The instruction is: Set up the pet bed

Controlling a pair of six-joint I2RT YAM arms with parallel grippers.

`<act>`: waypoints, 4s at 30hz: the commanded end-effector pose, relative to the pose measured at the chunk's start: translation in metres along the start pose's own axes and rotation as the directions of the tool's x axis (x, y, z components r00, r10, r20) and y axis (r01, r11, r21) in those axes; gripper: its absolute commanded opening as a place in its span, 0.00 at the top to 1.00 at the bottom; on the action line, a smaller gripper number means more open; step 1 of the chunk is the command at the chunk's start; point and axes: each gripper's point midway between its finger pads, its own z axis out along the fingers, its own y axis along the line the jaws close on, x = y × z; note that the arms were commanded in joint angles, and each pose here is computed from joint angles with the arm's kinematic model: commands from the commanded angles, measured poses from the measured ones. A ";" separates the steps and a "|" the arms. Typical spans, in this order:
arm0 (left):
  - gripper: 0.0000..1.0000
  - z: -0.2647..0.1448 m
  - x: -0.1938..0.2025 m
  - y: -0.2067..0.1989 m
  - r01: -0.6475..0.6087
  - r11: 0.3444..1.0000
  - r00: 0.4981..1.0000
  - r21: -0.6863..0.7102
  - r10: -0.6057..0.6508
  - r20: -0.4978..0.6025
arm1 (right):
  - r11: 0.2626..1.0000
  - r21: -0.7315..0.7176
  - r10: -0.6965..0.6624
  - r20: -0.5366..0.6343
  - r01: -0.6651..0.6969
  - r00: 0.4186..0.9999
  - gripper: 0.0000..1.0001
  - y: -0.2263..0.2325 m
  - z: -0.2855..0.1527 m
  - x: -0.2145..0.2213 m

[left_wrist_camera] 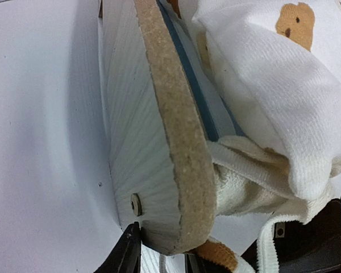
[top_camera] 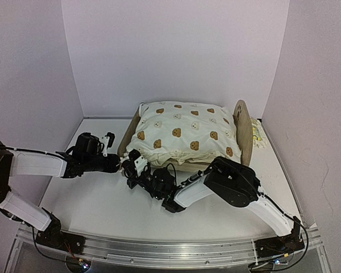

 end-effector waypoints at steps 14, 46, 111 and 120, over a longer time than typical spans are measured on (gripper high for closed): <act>0.84 -0.028 -0.024 -0.014 0.038 0.998 0.990 0.050 -0.044 0.134 | 0.997 -0.045 0.064 0.019 -0.063 0.998 0.99 0.016 0.002 -0.014; 1.00 -0.036 -0.017 -0.017 0.044 0.995 0.988 0.084 -0.056 0.147 | 0.990 -0.086 0.114 -0.001 -0.113 0.994 0.88 0.022 -0.002 -0.018; 1.00 -0.052 -0.029 -0.021 0.054 0.995 0.979 0.088 -0.071 0.192 | 0.951 0.083 -0.246 -0.383 0.298 0.891 1.00 -0.047 -0.007 0.063; 1.00 -0.067 -0.039 -0.010 0.140 0.990 0.966 0.014 -0.140 0.217 | 0.966 0.102 -0.173 -0.430 0.238 0.886 1.00 -0.048 -0.050 0.045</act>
